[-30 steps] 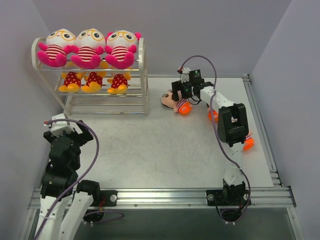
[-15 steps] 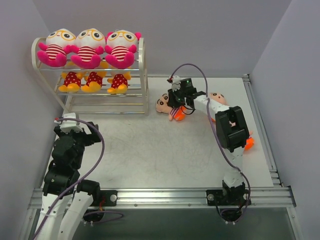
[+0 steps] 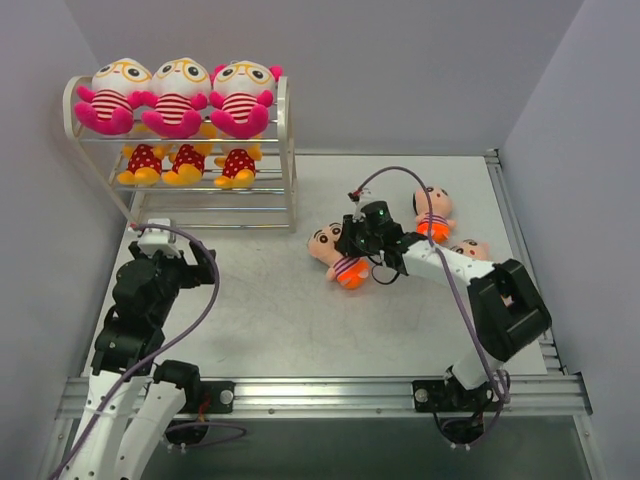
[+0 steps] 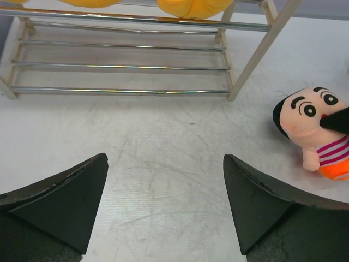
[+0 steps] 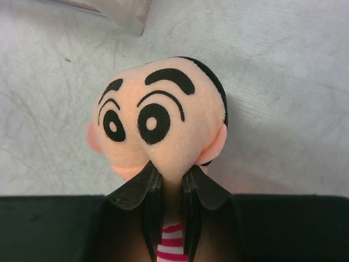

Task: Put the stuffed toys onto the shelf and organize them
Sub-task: Grab a stuffed toy with the right arm, then pass the stuffed toy from the right arm to the left

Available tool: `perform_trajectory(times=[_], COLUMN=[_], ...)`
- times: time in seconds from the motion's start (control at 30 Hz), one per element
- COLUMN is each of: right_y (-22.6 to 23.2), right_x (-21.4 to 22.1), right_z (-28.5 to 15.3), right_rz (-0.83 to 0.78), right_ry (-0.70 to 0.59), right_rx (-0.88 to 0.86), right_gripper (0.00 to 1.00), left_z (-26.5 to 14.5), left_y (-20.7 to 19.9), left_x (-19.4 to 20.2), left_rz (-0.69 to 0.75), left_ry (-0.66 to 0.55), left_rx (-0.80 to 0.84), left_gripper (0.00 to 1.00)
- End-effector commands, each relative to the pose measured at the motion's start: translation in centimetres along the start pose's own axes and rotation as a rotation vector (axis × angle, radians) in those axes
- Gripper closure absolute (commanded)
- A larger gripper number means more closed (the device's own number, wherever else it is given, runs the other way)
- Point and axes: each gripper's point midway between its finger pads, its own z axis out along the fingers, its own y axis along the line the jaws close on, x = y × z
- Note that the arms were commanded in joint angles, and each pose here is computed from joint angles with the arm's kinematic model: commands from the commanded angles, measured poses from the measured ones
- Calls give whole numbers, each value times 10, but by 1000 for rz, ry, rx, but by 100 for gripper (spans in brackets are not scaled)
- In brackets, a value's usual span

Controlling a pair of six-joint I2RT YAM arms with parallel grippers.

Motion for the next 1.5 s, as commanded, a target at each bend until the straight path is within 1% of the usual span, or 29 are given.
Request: perform_trajectory(times=[0.0, 0.03, 0.07, 0.1, 0.17, 0.3, 0.37, 0.4, 0.47, 0.5, 0.53, 0.6, 0.63, 0.7, 0.87, 0.9, 0.93, 1.0, 1.1, 1.23, 1.27, 1.3, 1.47], right_y=[10, 14, 13, 8, 14, 7, 12, 11, 18, 19, 22, 26, 28, 29, 35, 36, 37, 42, 46, 47, 48, 47, 49], right_x=[-41, -49, -54, -47, -59, -66, -69, -74, -76, -77, -80, -82, -82, -83, -81, -82, -81, -80, -79, -81, -82, -81, -79], right_z=[-28, -41, -47, -50, -67, -86, -94, -100, -104, -106, -111, -115, -117, -122, -129, -129, -128, -128, -129, -133, -134, -134, -131], right_rz=[191, 213, 271, 294, 370, 501, 538, 568, 582, 588, 604, 620, 639, 661, 710, 714, 713, 722, 716, 710, 712, 710, 712], right_ry=[-238, -287, -329, -346, -424, -528, -563, -595, -610, -619, -637, -653, -661, -675, -702, -703, -699, -695, -695, -707, -708, -707, -697], right_rx=[33, 31, 45, 78, 60, 87, 65, 67, 57, 56, 48, 37, 37, 36, 42, 42, 44, 37, 32, 38, 39, 46, 43], right_gripper=[100, 100, 100, 100, 100, 100, 100, 100, 100, 100, 100, 100, 100, 100, 100, 100, 100, 100, 100, 100, 100, 100, 100], left_z=[5, 8, 9, 11, 14, 17, 19, 18, 18, 20, 16, 23, 17, 22, 19, 23, 24, 24, 27, 31, 31, 30, 35], left_y=[-25, -29, -36, -40, -54, -78, -86, -97, -108, -110, -129, -135, -152, -161, -208, -217, -226, -245, -260, -268, -269, -274, -284], left_x=[-17, -15, -15, -16, -16, -20, -22, -19, -20, -19, -15, -10, -7, -2, 7, 15, 9, 16, 26, 30, 31, 34, 44], left_rz=[-40, -49, -75, -95, -154, -252, -293, -295, -304, -304, -290, -278, -260, -244, -242, -229, -239, -209, -158, -144, -143, -136, -77], left_ry=[-28, -12, 0, 3, 20, 17, 11, 27, 27, 20, 38, 35, 41, 52, 72, 92, 70, 90, 104, 105, 105, 107, 115], left_rx=[116, 133, 165, 176, 236, 327, 346, 377, 396, 377, 429, 389, 436, 412, 486, 490, 502, 520, 515, 494, 494, 501, 478], left_gripper=[5, 5, 5, 5, 5, 5, 5, 5, 5, 5, 5, 5, 5, 5, 5, 5, 4, 4, 2, 0, 5, 7, 11])
